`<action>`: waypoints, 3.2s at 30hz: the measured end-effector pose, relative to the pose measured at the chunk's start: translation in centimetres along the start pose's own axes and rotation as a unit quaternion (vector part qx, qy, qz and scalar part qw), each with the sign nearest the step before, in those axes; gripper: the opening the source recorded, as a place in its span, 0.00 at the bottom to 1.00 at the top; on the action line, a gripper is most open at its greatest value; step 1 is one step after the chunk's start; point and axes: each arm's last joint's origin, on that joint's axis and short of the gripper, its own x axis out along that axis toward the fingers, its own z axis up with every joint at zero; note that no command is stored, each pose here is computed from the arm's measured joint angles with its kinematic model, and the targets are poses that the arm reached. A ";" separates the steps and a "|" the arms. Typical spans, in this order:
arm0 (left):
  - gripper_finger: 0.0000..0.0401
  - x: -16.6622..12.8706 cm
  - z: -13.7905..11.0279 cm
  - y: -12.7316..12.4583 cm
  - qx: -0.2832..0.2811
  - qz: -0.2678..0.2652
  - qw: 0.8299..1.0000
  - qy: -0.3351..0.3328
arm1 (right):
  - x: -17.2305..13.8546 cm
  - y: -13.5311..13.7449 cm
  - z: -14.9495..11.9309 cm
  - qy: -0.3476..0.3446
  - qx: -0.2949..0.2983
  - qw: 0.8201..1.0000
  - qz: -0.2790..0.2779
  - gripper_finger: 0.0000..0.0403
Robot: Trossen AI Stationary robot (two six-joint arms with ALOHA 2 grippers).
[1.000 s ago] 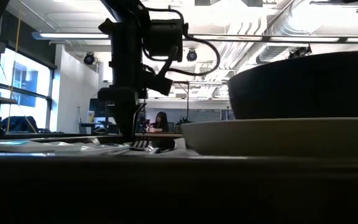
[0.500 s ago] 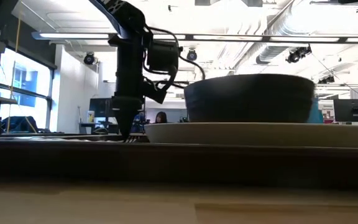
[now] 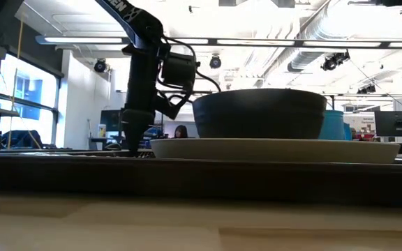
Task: Set up tray
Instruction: Move the brown tray to the center of the table
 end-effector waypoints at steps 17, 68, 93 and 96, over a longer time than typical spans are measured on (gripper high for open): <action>0.36 -0.7 -0.9 0.1 -0.043 -0.006 0.998 0.054 | 2.1 -0.5 -1.3 0.035 0.079 0.990 -0.112 0.30; 0.36 -22.8 -8.1 2.5 -0.214 -0.152 0.903 -0.339 | 17.7 -8.4 -2.7 0.041 0.227 0.961 -0.151 0.33; 0.36 -22.5 -8.4 2.5 -0.210 -0.144 0.912 -0.323 | 17.9 -10.3 0.4 -0.003 0.296 0.938 -0.182 0.12; 0.36 -22.5 -8.4 2.5 -0.211 -0.144 0.911 -0.323 | 17.9 -10.5 0.7 -0.005 0.302 0.935 -0.184 0.12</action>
